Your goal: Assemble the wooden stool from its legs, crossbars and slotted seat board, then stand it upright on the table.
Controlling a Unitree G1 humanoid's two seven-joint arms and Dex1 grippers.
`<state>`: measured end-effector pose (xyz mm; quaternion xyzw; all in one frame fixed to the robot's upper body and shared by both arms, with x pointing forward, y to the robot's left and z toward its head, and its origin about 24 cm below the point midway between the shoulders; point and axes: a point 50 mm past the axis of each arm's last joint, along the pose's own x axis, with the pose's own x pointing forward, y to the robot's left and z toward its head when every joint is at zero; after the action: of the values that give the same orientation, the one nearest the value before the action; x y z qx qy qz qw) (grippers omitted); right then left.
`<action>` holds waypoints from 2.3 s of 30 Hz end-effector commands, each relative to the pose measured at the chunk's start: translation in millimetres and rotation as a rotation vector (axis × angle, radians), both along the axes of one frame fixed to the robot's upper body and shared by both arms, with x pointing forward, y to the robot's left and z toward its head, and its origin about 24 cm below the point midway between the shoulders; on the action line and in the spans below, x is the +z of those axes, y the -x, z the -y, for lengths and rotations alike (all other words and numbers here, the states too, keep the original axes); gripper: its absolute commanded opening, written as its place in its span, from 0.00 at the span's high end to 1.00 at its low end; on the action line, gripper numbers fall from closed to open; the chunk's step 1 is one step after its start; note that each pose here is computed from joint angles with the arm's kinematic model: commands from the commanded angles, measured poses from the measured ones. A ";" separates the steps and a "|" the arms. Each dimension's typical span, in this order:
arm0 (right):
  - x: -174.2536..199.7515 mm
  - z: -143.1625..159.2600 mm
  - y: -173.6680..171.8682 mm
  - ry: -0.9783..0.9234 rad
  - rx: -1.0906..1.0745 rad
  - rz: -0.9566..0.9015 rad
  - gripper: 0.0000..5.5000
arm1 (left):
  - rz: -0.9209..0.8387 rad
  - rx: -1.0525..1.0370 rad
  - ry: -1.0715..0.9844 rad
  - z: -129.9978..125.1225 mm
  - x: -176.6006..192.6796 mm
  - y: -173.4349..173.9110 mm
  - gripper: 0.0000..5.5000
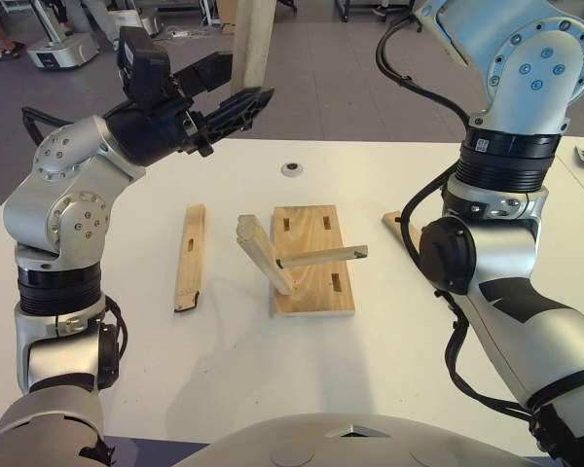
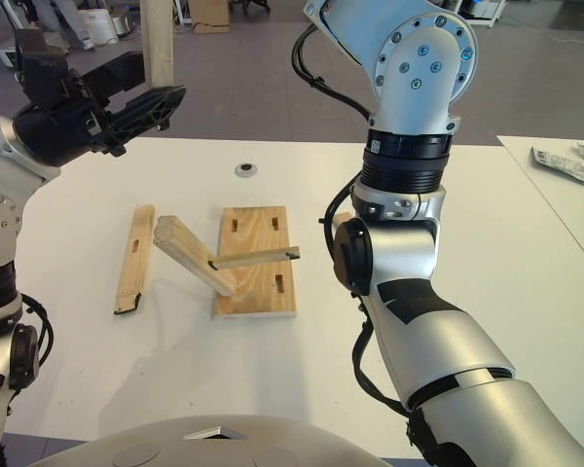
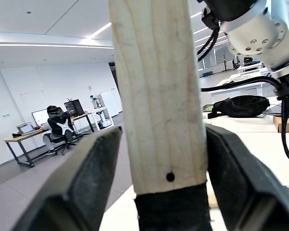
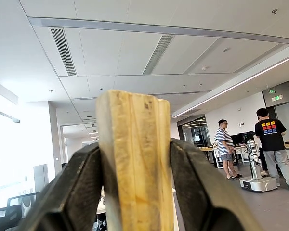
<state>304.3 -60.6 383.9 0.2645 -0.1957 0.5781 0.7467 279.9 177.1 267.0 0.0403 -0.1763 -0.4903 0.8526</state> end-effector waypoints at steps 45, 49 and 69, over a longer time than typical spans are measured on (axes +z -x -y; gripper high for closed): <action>-20.1 34.2 0.1 0.088 0.353 -0.043 0.54 | -0.404 -0.395 -0.063 -4.3 -18.3 23.4 0.62; -25.1 34.3 -3.6 0.096 0.326 -0.069 0.62 | -0.369 -0.411 -0.079 -3.8 -16.2 25.6 0.62; -146.6 174.4 -6.1 0.403 -0.401 -0.172 0.62 | -0.295 0.626 0.154 -93.7 -124.1 45.7 0.43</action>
<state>322.0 -236.6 238.9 0.1407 -0.0612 0.3985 0.9042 243.3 283.8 156.2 -0.0428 -0.0541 -0.2175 0.9736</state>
